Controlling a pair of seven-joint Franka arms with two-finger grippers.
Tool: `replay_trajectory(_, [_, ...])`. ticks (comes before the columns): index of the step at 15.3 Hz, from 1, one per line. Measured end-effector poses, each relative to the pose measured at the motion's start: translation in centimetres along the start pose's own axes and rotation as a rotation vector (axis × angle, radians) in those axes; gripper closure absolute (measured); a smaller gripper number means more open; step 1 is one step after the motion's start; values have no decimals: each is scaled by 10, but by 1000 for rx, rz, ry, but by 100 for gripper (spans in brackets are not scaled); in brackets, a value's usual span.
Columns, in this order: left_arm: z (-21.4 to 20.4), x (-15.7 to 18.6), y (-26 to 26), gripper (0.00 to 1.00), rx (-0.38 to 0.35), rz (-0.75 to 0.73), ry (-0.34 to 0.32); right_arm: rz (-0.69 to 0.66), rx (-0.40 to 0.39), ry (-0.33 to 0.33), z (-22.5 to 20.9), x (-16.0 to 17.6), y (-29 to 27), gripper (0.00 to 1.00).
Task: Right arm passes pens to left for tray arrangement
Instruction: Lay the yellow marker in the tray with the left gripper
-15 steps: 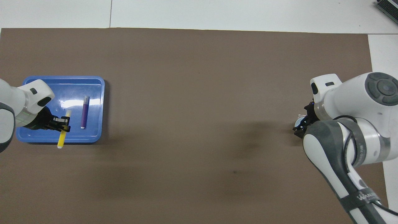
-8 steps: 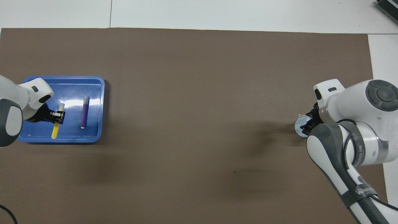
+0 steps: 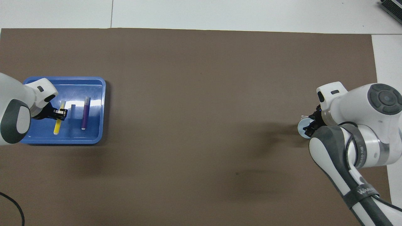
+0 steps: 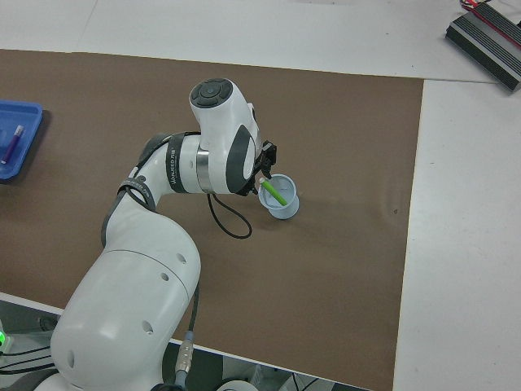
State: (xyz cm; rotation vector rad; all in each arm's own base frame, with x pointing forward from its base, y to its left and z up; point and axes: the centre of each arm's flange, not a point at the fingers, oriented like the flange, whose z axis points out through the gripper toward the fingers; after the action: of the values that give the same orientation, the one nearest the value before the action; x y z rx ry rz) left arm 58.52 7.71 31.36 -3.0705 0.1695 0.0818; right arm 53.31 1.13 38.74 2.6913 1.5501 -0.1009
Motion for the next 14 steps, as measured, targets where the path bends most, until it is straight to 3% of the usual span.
replay_trajectory(3, [8, 5, 0, 82, -1, -12, 25, -1, -2, -3, 0, -1, 0, 50])
replay_trajectory(4, [11, 6, 2, 82, -3, -28, 32, -1, -2, -3, 0, -1, 0, 59])
replay_trajectory(6, [12, 8, 8, 82, -5, -47, 46, -1, -3, -3, 0, -1, 0, 63])
replay_trajectory(8, [12, 9, 11, 82, -4, -48, 54, -2, -12, 3, -1, 0, 1, 83])
replay_trajectory(10, [12, 9, 12, 81, -4, -47, 57, -1, -14, 4, 0, -1, 2, 83])
replay_trajectory(13, [12, 9, 13, 61, -4, -46, 58, 8, -19, 8, -3, -4, 5, 83])
replay_trajectory(14, [12, 9, 13, 61, -4, -45, 58, 18, -26, 12, -7, -7, 10, 83])
